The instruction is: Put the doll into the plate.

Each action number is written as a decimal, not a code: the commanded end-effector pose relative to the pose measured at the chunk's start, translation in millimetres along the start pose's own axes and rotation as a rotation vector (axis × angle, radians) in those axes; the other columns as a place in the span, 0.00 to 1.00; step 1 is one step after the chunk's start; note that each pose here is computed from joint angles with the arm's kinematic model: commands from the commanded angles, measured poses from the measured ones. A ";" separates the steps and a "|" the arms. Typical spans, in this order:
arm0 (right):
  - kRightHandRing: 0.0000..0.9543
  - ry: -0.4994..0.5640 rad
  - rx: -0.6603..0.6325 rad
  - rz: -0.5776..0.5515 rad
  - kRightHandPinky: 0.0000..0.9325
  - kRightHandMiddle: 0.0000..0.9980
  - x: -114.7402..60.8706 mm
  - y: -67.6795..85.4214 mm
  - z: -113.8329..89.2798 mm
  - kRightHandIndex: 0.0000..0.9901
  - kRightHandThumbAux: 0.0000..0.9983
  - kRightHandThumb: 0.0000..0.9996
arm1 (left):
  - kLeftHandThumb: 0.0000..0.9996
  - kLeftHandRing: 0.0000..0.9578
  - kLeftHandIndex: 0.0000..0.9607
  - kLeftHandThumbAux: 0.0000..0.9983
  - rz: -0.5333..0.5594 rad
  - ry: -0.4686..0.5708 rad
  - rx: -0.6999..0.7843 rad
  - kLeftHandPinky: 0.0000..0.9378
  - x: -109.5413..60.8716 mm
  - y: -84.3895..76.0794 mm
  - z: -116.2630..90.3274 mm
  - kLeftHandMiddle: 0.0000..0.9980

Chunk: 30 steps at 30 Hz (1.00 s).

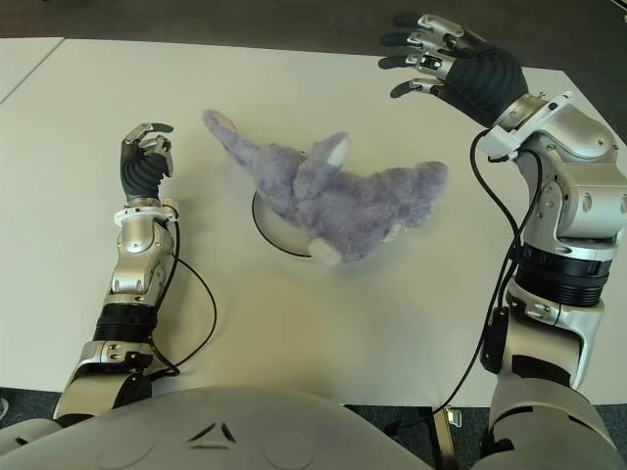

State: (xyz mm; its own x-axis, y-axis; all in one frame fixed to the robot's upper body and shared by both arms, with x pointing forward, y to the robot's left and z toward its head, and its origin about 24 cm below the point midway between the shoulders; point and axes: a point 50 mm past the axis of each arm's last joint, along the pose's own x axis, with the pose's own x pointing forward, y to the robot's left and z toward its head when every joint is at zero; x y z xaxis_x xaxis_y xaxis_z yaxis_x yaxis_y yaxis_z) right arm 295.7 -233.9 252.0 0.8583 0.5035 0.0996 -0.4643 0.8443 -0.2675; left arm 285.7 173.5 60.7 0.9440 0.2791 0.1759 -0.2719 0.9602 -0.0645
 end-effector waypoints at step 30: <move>0.47 -0.079 0.253 -0.447 0.49 0.43 -0.4 -10.6 -64.4 0.43 0.72 0.71 | 0.72 0.90 0.46 0.70 0.027 0.140 -0.022 0.92 -20.7 5.4 -30.3 0.86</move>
State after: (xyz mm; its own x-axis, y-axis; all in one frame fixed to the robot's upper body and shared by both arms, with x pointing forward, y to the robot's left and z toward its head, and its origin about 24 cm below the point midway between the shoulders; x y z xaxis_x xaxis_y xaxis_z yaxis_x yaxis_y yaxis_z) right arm 314.0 -247.4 204.8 0.9598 0.1273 0.2500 -0.1438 0.9884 0.0488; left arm 286.2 175.0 59.9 0.9430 0.2872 0.1683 -0.2763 0.9573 -0.0853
